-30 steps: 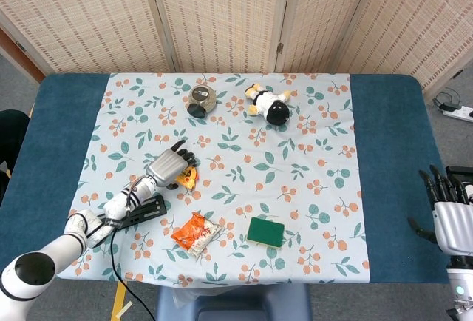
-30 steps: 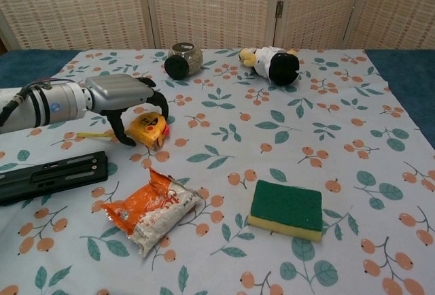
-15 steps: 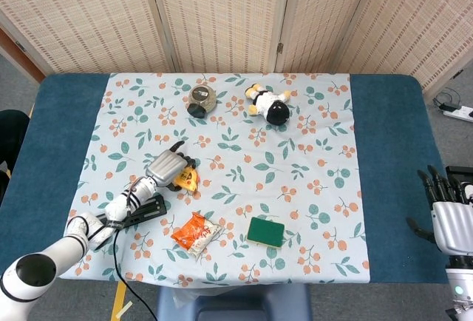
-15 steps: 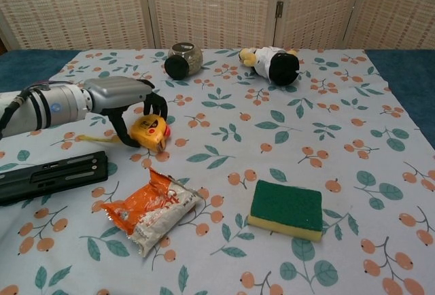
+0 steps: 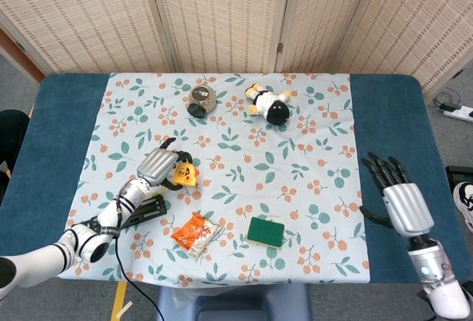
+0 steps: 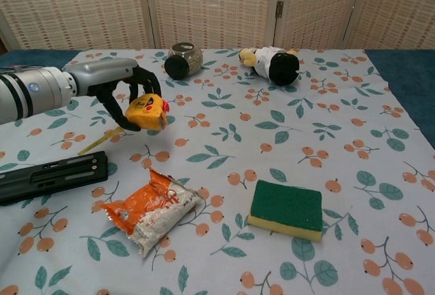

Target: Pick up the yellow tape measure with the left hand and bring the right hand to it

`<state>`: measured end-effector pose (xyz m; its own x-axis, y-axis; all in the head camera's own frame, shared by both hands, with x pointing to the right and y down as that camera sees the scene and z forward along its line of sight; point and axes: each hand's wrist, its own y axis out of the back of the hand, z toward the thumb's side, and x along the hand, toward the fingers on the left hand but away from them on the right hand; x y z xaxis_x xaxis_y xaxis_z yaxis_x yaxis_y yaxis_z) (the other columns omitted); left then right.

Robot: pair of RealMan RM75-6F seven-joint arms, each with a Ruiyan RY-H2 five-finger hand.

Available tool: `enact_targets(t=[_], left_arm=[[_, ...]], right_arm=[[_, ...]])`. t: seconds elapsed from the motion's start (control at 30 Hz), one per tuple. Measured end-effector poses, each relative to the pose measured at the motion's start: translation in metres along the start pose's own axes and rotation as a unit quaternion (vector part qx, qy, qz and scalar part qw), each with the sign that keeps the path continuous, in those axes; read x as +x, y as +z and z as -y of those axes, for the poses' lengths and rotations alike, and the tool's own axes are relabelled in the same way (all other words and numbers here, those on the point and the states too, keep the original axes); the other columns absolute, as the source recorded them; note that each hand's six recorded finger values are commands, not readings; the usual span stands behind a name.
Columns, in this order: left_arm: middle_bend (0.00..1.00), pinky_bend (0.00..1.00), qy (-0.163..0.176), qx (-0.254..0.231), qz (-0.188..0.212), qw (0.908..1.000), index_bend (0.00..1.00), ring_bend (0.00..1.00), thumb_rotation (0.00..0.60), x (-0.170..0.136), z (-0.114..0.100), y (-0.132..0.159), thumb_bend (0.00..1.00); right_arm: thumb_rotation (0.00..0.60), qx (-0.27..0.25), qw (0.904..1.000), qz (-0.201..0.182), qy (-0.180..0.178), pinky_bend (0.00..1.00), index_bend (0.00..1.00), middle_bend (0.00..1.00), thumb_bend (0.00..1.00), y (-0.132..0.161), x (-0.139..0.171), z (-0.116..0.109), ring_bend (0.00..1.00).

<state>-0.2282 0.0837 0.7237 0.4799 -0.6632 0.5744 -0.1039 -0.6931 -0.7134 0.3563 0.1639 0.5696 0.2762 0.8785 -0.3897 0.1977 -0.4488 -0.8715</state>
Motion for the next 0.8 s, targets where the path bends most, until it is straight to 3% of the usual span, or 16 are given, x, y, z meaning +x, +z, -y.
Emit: enact_targets(t=[0.3,0.47,0.8], left_arm=[[0.59,0.08,0.022,-0.064,-0.016,0.9976,0.63,0.54,0.6,-0.019,-0.035,0.037,0.34],[0.6,0.08,0.04,-0.093,-0.015,0.9948,0.63,0.55,0.6,-0.02,-0.054,0.057,0.36],[0.6,0.08,0.043,-0.108,-0.007,0.9932,0.63,0.56,0.6,-0.008,-0.064,0.089,0.36]], right_arm=[[0.6,-0.073,0.9934,-0.087,0.017,0.0,0.08,0.03,0.27,0.072,-0.049,0.016,0.07],[0.6,-0.102,0.9871,-0.119,0.032,0.0,0.01,0.0,0.27,0.111,-0.074,0.029,0.01],[0.6,-0.144,0.9807,-0.133,0.007,0.0,0.0,0.0,0.27,0.165,-0.112,0.037,0.0]])
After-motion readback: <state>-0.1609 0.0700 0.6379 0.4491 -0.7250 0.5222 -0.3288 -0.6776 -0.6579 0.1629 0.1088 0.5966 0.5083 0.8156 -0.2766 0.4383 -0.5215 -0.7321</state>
